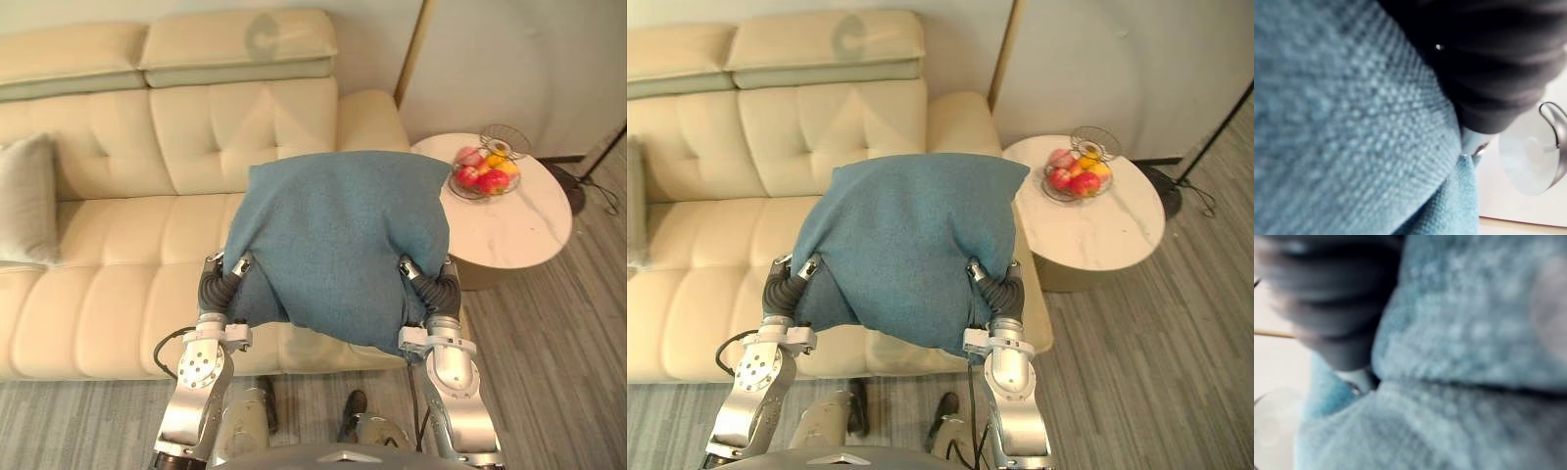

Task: Pick up cushions and gather them together orderly.

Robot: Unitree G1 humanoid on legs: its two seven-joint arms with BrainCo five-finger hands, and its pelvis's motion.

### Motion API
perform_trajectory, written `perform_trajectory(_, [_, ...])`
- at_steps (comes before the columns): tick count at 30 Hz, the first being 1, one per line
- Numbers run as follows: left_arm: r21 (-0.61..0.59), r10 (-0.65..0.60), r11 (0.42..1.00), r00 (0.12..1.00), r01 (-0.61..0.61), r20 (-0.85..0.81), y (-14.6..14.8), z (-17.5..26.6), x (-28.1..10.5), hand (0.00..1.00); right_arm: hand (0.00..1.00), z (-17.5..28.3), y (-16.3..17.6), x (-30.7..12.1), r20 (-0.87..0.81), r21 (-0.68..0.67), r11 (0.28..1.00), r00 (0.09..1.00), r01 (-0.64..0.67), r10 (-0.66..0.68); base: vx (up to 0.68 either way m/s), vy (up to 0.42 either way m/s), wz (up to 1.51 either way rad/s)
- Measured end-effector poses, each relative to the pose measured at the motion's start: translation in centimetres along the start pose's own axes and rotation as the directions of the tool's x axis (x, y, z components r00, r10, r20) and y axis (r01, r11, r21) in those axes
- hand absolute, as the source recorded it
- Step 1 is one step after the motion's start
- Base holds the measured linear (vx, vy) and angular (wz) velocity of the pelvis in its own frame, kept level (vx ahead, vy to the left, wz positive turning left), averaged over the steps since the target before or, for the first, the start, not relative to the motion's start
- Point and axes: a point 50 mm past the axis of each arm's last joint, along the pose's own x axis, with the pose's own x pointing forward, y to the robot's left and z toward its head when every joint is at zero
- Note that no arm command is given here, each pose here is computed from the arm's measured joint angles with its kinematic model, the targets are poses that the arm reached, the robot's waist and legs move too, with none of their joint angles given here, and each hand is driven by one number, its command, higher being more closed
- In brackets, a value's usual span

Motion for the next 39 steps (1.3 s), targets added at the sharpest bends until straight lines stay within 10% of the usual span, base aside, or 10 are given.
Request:
perform_trajectory(13, [0.080, 0.010, 0.997, 0.967, 0.010, -0.254, 1.3, -6.1, -1.0, 1.00, 1.00, -7.1, -0.3, -1.8, -0.328, -0.002, 0.998, 0.942, 0.065, -0.062, -0.14, 0.152, 0.56])
perform_trajectory(39, [0.038, 0.001, 0.999, 0.980, 0.007, -0.199, 0.6, -4.3, -2.6, 1.00, 1.00, -4.2, -1.0, -3.0, -0.230, -0.025, 1.000, 0.973, 0.012, -0.017, 0.09, 0.041, 0.01])
